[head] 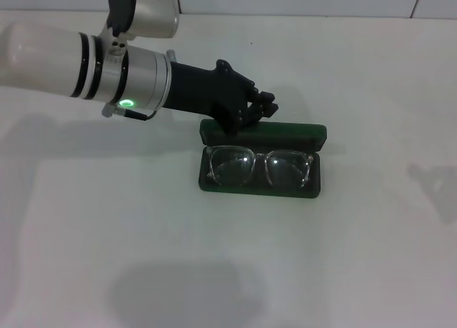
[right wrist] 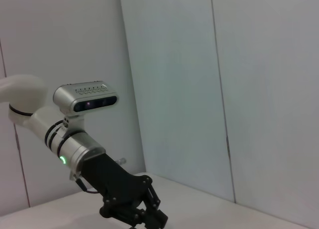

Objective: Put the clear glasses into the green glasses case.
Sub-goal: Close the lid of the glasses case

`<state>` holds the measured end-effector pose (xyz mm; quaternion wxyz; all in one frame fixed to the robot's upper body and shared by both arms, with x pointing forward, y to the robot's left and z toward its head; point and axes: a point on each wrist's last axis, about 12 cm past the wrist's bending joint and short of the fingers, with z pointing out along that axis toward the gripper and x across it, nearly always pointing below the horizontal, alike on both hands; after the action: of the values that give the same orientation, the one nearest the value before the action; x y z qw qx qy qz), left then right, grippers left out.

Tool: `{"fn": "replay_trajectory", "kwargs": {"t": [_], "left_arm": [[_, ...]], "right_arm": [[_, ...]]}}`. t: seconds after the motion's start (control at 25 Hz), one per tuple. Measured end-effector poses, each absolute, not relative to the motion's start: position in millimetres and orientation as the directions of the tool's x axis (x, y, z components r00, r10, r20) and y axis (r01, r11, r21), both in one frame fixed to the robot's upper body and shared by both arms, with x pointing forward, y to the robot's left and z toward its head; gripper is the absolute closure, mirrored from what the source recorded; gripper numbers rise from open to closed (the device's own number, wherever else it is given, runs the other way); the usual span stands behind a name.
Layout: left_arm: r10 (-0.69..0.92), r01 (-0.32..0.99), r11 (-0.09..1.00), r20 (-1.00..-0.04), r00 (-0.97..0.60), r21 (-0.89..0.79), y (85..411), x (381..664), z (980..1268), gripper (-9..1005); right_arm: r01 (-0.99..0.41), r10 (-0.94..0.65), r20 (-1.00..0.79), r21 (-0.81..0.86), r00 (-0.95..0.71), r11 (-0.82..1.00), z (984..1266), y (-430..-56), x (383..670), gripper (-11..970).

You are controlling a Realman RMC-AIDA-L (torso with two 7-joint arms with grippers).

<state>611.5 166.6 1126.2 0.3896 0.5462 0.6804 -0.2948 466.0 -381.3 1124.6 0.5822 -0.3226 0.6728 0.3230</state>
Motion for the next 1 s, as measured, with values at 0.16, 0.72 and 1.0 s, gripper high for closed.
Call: {"fn": "replay_trajectory", "kwargs": {"t": [0.16, 0.72, 1.0], "left_arm": [[0.516, 0.971, 0.237, -0.85, -0.102, 0.028, 165.3, 612.7, 1125.0, 861], [0.525, 0.971, 0.24, -0.842, -0.123, 0.008, 161.7, 613.2, 1117.5, 862], [0.526, 0.968, 0.251, -0.84, -0.134, 0.003, 163.4, 612.8, 1114.5, 863]], "right_arm": [[-0.81, -0.054, -0.992, 0.061, -0.113, 0.583, 1123.0, -381.0, 465.3, 927], [-0.81, -0.055, -0.993, 0.049, -0.1, 0.585, 1121.3, -381.4, 463.8, 920], [-0.81, -0.053, -0.994, 0.049, -0.098, 0.584, 1121.1, -381.4, 463.7, 916]]}}
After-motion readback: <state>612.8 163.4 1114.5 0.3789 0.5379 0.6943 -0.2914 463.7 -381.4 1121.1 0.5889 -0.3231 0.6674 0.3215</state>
